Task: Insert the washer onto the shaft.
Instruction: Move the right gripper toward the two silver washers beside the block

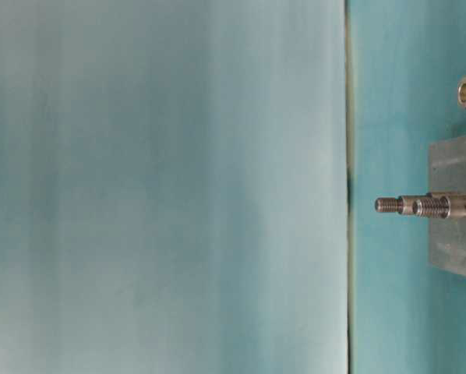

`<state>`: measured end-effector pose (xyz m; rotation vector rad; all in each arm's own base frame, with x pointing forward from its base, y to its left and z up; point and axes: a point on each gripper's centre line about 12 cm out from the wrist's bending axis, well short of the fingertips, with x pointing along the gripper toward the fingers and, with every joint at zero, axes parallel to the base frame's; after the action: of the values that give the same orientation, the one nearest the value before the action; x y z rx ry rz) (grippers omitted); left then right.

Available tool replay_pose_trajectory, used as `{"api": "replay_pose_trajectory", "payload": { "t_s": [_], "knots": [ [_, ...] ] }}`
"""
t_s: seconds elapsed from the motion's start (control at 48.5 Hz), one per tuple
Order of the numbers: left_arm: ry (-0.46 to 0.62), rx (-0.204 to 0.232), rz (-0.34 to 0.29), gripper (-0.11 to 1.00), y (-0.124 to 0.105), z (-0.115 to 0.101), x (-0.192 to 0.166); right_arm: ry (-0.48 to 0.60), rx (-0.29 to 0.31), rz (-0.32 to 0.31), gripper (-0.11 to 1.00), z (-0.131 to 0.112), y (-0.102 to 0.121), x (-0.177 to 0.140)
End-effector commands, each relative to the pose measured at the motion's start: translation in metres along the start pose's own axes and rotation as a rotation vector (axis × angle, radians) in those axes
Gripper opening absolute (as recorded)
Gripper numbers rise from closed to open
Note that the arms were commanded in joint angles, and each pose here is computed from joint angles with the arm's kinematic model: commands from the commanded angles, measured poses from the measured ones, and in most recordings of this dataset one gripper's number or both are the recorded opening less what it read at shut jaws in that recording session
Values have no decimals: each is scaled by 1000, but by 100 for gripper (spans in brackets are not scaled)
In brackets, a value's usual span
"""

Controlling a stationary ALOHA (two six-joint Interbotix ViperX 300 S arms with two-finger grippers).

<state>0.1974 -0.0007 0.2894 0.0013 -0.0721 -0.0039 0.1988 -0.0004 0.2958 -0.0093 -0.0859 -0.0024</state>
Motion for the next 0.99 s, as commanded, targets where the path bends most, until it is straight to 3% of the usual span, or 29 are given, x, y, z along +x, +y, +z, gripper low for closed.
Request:
{"api": "replay_pose_trajectory", "payload": {
  "t_s": [0.0, 0.083, 0.165, 0.289, 0.433, 0.557, 0.97],
  "knots": [
    [-14, -21, -15, 0, -3, 10, 8, -9, 30, -8, 1, 3, -1, 2],
    [11, -22, -13, 0, -3, 7, 12, 20, 124, -39, 1, 1, -6, 2],
    [32, -21, -13, 0, -3, 9, 15, 55, 172, -63, 1, 2, -10, 4],
    [112, -11, -7, 0, -1, 9, 17, 185, 174, -84, 1, -1, -14, 14],
    [304, -16, -1, 0, -1, -7, 17, 442, 186, -103, 1, -19, -18, 36],
    [426, -16, 0, 0, -1, -15, 22, 558, 161, -104, 1, -29, -22, 64],
    [569, -6, -7, 0, -3, -39, 57, 926, 172, -128, 2, -96, -34, 123]
  ]
}}
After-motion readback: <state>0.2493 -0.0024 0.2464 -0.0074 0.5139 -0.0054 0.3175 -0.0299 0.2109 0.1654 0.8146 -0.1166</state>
